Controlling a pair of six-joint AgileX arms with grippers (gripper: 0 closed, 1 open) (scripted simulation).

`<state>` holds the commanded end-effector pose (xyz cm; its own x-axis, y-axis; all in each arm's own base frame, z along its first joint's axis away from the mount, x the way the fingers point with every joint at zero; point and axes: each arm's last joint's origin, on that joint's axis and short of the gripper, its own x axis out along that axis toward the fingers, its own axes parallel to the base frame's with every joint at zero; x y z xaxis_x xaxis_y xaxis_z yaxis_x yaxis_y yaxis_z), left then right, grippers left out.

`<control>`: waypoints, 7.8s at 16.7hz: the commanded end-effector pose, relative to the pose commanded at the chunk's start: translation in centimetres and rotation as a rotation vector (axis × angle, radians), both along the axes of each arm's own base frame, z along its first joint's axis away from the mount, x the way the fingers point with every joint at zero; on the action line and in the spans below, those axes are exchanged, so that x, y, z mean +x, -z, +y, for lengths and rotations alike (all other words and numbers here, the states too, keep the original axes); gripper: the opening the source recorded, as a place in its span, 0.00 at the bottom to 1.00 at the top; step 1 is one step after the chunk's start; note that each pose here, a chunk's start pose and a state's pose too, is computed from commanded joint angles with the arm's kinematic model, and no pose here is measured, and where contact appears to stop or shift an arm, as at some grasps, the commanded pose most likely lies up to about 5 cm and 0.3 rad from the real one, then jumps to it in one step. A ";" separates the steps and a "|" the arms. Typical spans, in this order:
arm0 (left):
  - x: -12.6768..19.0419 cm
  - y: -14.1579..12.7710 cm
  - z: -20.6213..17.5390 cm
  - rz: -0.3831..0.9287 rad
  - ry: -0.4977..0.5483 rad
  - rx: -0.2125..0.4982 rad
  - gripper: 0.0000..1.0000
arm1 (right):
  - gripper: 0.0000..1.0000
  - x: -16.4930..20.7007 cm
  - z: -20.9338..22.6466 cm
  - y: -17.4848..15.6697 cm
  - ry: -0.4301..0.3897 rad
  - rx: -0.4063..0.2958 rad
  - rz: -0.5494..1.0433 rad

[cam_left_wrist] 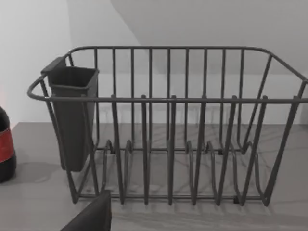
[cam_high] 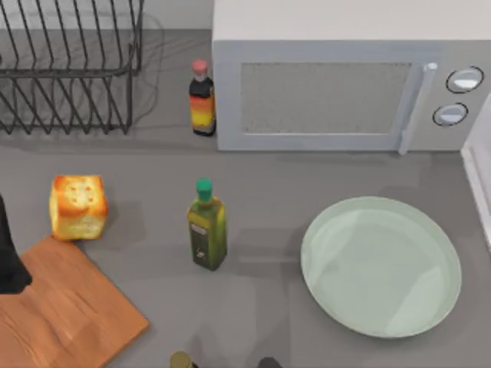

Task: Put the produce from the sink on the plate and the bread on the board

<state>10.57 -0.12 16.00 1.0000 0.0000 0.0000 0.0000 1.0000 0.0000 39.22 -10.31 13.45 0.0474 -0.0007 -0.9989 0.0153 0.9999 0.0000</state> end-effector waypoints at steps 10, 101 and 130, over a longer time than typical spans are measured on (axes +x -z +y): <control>0.0 0.0 0.0 0.000 0.000 0.000 1.00 | 0.00 -0.3 5.1 -6.9 0.014 -0.021 -0.112; 4.7 -7.8 -1.4 0.554 0.095 0.314 1.00 | 1.00 -28.7 10.2 -2.6 -0.012 -0.012 -1.523; 27.5 -0.6 -12.8 1.663 0.811 1.219 1.00 | 1.00 -28.7 10.2 -2.6 -0.012 -0.012 -1.523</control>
<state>38.10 -12.95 16.61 -0.1167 0.3687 -0.9222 0.9537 0.3008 -0.0005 10.57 -0.12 16.00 1.0000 0.0000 0.0000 0.0000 1.0000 0.0000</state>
